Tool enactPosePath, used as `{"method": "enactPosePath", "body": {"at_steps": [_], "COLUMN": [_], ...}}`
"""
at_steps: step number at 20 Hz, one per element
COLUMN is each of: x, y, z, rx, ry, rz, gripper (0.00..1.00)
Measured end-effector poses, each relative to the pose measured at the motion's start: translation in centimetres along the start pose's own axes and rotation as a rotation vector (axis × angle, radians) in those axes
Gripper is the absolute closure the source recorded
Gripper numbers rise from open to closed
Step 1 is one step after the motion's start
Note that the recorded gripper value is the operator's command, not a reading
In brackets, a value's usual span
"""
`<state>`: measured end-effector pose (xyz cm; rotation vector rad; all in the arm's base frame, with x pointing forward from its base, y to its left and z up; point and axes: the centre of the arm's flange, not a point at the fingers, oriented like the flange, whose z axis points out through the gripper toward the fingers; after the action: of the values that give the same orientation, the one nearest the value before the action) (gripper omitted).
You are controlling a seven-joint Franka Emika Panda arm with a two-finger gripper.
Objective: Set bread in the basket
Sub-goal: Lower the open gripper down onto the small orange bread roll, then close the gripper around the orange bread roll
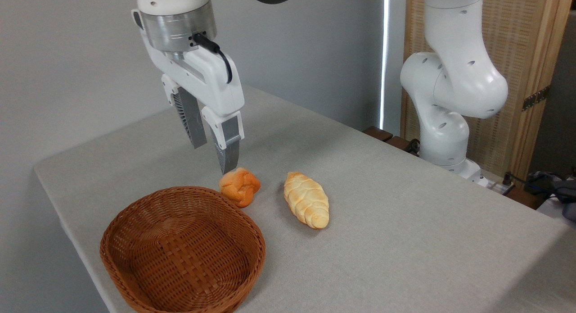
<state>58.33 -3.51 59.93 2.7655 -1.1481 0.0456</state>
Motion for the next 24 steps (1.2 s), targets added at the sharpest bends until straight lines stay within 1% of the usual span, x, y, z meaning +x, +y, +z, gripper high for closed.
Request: {"method": "enactPosePath", "body": {"at_steps": [2, 4, 7, 9, 13, 15, 20, 22, 24], "x": [-0.4, -0.4, 0.1, 0.2, 0.7, 1.1, 1.7, 1.6, 1.7], "y": [1.5, 3.6, 7.2, 8.7, 10.0, 10.8, 14.2, 14.6, 14.6], "z": [0.7, 1.9, 4.8, 6.7, 9.7, 11.2, 15.1, 15.9, 16.0], "rx": [0.002, 0.007, 0.026, 0.041, 0.07, 0.075, 0.043, 0.037, 0.043], "ry": [-0.015, -0.048, -0.076, -0.074, -0.05, -0.048, -0.099, -0.108, -0.1], "rz": [0.018, 0.051, 0.116, 0.141, 0.173, 0.191, 0.252, 0.258, 0.258], "gripper": [0.0, 0.0, 0.0, 0.0, 0.0, 0.0, 0.0, 0.01, 0.04]}}
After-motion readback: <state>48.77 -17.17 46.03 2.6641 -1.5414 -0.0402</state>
